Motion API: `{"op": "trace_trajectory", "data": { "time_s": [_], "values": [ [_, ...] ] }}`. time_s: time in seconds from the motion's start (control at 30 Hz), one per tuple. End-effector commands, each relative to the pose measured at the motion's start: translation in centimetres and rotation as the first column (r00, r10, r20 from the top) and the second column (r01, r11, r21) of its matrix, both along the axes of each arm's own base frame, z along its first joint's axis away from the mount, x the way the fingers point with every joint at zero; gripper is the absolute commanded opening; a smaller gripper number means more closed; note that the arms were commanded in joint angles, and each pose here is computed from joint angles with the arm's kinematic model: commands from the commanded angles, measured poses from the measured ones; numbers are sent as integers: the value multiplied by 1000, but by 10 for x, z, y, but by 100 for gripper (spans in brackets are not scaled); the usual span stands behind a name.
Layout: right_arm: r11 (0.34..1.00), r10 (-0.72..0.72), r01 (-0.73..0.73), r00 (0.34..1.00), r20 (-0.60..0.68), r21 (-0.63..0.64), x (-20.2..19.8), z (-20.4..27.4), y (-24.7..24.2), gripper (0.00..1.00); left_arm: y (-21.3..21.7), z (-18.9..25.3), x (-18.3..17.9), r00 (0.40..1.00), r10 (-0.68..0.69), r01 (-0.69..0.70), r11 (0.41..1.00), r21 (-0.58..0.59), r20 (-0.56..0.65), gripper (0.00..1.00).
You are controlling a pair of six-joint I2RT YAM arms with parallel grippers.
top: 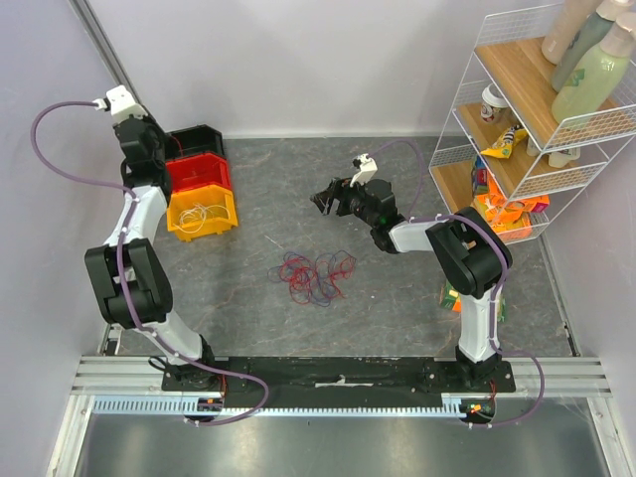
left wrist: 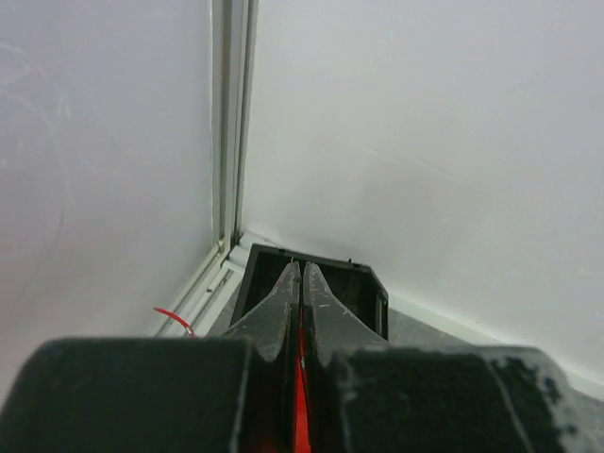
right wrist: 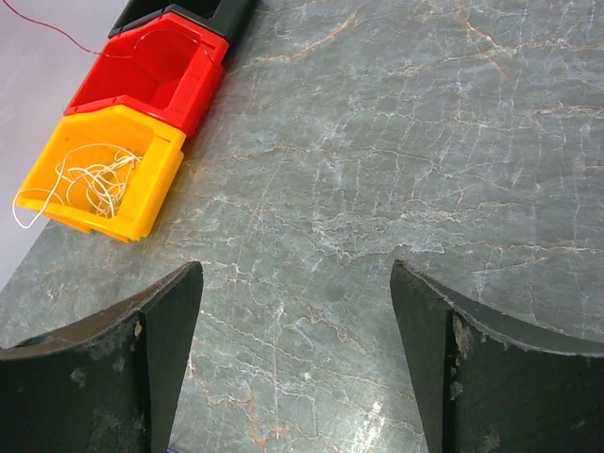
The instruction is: Untangle the cables
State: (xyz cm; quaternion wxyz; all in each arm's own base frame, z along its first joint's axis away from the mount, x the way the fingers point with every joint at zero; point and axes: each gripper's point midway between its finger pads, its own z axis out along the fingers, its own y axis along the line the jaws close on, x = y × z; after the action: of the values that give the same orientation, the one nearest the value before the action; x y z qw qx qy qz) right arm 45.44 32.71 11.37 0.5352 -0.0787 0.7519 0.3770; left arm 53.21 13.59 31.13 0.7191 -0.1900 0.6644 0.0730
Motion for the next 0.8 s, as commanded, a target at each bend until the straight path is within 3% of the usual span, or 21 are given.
{"op": "trace_trajectory", "data": {
  "time_s": [0.0, 0.1, 0.17, 0.27, 0.37, 0.53, 0.77],
  "values": [
    [999, 0, -3, 998, 63, 45, 11, 21, 5, 88, 8, 70, -15, 989, 45, -54, 997, 57, 140, 2],
    [999, 2, -6, 998, 65, 49, 11, 22, 6, 88, -8, 96, -23, 978, -31, 27, 999, 21, 205, 2],
    [999, 5, -8, 998, 62, 51, 11, 20, 7, 88, -35, 120, -22, 948, -169, 176, 984, -2, 272, 2],
    [998, 7, -11, 998, 62, 58, 12, 21, 8, 88, -90, 150, -16, 826, -457, 483, 875, 3, 329, 2],
    [998, 4, -8, 998, 64, 57, 11, 22, 6, 88, -120, 169, -16, 697, -596, 644, 764, 17, 398, 2],
    [998, 6, -10, 998, 69, 55, 9, 24, 6, 88, -94, 160, -5, 789, -494, 538, 843, -21, 364, 2],
    [998, 11, -15, 998, 69, 57, 10, 23, 7, 88, -69, 136, 5, 847, -431, 475, 876, -81, 310, 2]
  ]
}}
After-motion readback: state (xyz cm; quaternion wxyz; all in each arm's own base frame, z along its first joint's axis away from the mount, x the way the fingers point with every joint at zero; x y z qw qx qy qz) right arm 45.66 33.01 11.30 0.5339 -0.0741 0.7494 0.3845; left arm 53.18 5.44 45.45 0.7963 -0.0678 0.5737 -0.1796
